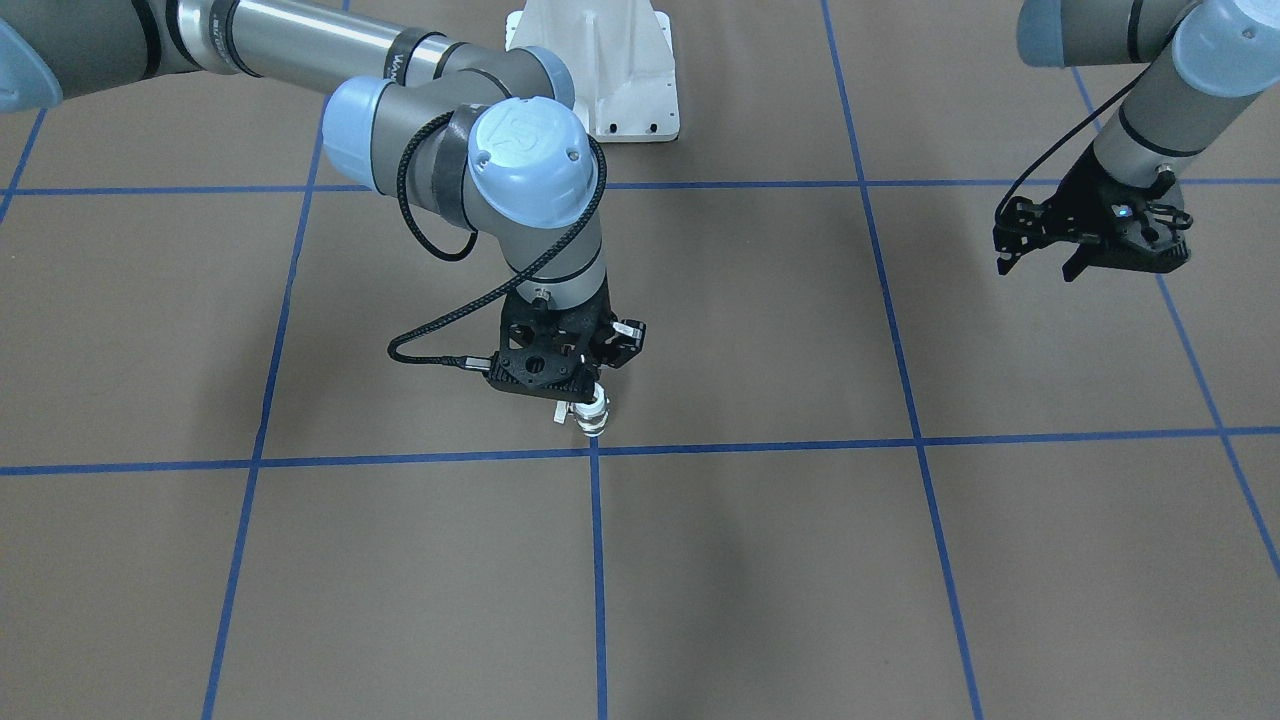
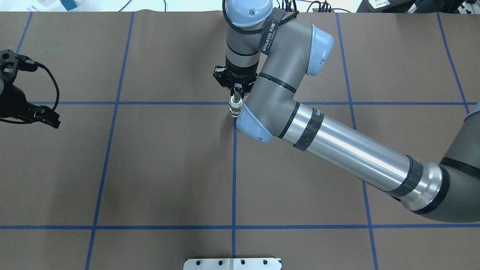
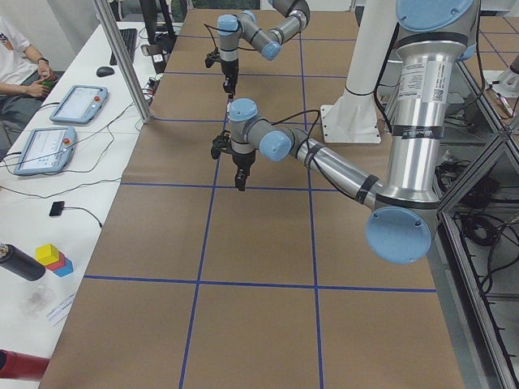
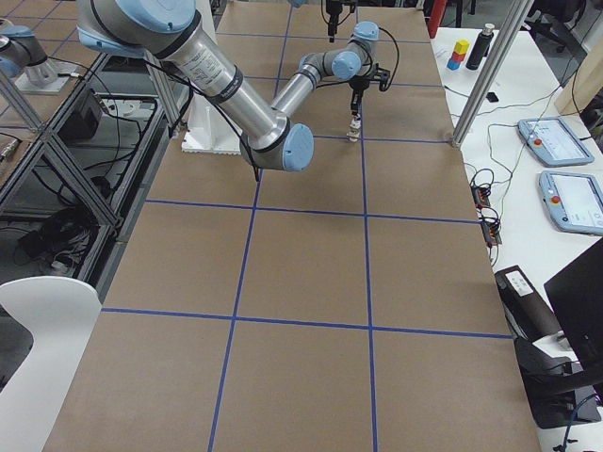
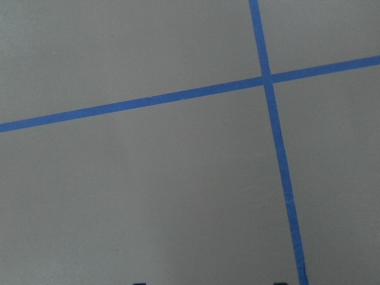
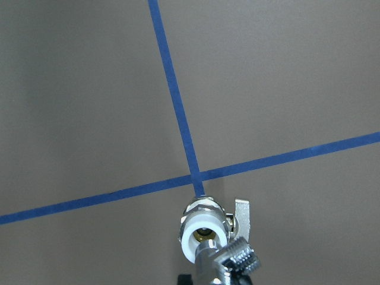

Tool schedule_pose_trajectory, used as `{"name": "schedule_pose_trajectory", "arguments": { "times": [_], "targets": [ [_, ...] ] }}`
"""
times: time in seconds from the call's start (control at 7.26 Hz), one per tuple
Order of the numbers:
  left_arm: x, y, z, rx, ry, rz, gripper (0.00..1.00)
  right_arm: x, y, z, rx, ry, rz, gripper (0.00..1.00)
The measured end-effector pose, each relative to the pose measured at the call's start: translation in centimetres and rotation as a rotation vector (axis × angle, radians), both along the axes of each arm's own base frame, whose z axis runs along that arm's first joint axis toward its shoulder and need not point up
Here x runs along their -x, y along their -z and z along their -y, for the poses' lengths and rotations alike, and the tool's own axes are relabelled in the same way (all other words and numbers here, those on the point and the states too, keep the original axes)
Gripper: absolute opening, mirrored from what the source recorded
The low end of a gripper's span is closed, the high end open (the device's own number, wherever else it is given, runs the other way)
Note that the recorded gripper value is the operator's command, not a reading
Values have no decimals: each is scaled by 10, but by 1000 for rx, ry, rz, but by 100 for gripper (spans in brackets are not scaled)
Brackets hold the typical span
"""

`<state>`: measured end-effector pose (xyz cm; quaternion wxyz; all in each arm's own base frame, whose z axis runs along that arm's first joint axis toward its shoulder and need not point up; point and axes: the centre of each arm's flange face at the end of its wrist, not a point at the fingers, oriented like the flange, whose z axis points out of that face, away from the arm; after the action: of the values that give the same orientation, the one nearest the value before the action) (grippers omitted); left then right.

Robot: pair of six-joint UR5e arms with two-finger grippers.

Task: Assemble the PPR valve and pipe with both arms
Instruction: 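Press the chrome fitting down into the valve top with the right gripper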

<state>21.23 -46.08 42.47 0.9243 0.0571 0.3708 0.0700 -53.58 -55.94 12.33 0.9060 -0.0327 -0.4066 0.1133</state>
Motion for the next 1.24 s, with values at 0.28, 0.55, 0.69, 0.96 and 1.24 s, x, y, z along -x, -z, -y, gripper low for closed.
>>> {"name": "schedule_pose_trajectory", "arguments": {
  "times": [0.28,0.55,0.69,0.96,1.24],
  "targets": [
    [-1,0,0,1,0,-1,78,2,0,1,2,0,-3,0],
    [-1,1,0,1,0,-1,78,3,-1,2,1,-2,-7,0],
    [-1,1,0,1,0,-1,78,4,1,3,0,-3,-7,0],
    [-1,1,1,0,1,-2,78,5,2,4,1,-3,-9,0],
    [-1,2,1,0,2,-2,78,6,3,5,1,-4,-11,0]
  ]
}}
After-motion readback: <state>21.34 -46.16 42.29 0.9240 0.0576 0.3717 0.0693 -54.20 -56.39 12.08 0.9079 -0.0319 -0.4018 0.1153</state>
